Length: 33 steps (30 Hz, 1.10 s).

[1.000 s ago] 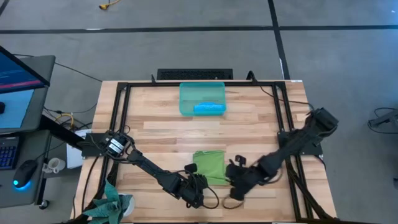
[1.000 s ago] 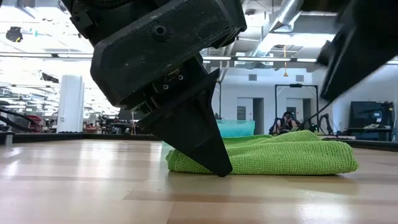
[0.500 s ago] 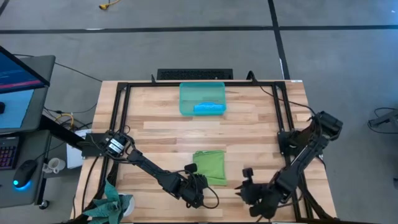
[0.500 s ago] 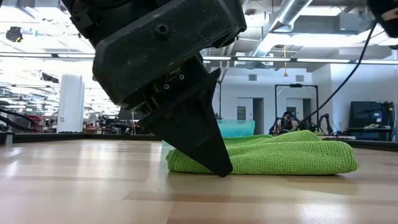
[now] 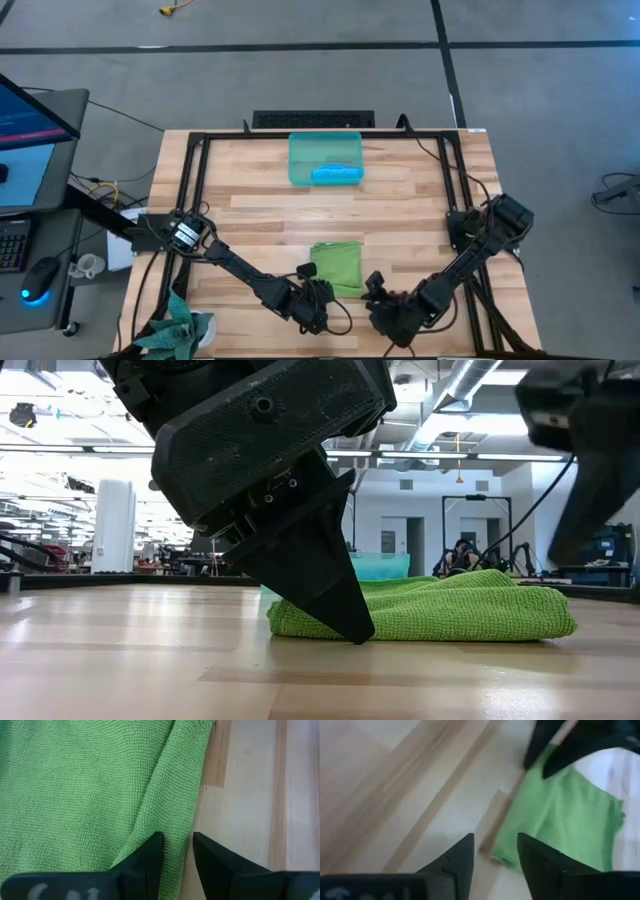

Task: Roll microfiber towels into tight, uniform cylinder then place into a basket
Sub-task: Roll the green microfiber cloth

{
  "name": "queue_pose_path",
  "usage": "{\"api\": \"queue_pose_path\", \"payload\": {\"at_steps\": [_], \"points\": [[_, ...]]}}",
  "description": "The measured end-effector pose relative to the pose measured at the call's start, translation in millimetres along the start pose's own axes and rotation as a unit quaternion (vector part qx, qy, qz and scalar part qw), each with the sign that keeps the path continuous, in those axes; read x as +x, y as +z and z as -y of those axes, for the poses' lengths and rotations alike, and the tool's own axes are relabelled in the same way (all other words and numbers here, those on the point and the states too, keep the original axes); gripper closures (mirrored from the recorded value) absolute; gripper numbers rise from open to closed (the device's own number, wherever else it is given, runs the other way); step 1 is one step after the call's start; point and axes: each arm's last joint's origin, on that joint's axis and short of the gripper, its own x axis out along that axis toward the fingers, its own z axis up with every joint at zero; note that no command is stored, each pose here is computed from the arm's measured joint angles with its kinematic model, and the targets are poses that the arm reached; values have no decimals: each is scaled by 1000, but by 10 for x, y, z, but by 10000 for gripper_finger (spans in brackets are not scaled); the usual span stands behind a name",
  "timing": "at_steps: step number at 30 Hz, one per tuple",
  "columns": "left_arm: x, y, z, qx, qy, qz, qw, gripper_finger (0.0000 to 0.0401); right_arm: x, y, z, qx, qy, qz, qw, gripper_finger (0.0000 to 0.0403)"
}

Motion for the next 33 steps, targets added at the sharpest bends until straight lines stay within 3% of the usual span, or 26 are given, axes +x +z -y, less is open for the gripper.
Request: {"api": "queue_pose_path", "payload": {"at_steps": [10, 22, 28, 33], "points": [[0, 1, 1, 0, -1, 0, 1000, 299, 286, -91, 65, -4, -9, -41, 999, 198], [0, 1, 1, 0, -1, 0, 1000, 299, 395, -146, 278, 102, -8, -67, 993, 209], [0, 1, 1, 2, -1, 0, 1000, 299, 468, -188, 400, 175, 11, -82, 981, 236], [0, 1, 1, 4, -1, 0, 1000, 299, 529, -232, 510, 230, 25, -98, 968, 293]]}}
